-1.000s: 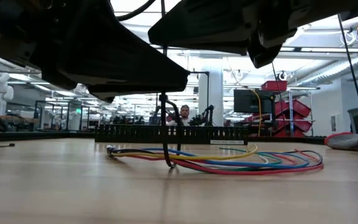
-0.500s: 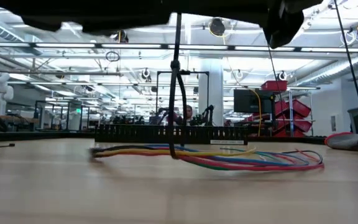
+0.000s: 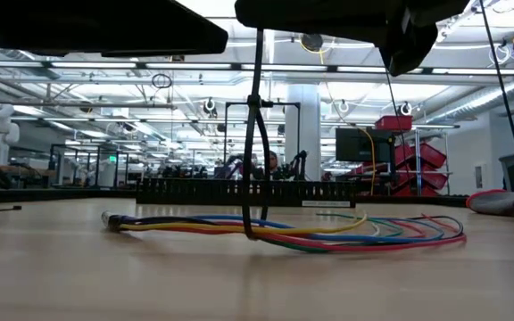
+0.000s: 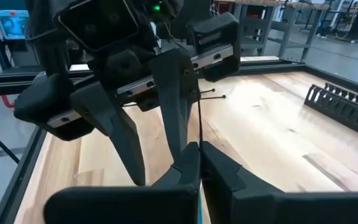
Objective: Ziptie cables
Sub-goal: Wrap the zip tie around the cable wires
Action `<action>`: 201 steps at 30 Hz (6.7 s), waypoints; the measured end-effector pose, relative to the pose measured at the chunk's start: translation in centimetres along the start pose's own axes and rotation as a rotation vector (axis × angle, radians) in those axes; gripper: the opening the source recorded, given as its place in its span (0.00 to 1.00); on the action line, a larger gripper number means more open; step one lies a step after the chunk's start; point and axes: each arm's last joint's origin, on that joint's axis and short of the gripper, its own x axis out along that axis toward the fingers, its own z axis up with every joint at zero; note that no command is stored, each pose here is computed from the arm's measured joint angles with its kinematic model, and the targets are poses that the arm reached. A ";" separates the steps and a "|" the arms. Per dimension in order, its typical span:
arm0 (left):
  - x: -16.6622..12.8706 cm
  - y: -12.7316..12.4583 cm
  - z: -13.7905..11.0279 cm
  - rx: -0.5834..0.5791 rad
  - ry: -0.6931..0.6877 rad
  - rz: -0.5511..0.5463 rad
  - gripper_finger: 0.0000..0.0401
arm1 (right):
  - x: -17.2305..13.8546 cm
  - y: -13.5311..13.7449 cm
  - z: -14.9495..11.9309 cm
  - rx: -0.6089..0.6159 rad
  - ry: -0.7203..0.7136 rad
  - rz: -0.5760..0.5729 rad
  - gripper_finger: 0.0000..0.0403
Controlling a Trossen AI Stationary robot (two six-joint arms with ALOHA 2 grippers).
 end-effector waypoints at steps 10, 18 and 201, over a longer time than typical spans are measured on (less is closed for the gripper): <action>0.2 0.4 -0.2 -0.052 0.019 0.037 0.31 | 0.1 0.0 0.0 0.012 0.009 0.035 0.00; 0.1 0.3 -0.4 0.102 0.050 0.114 0.31 | 0.9 -0.4 0.0 0.092 0.034 0.054 0.00; 1.1 0.3 -1.5 -0.452 0.024 0.119 0.50 | 1.4 -1.6 2.2 0.154 0.060 0.060 0.00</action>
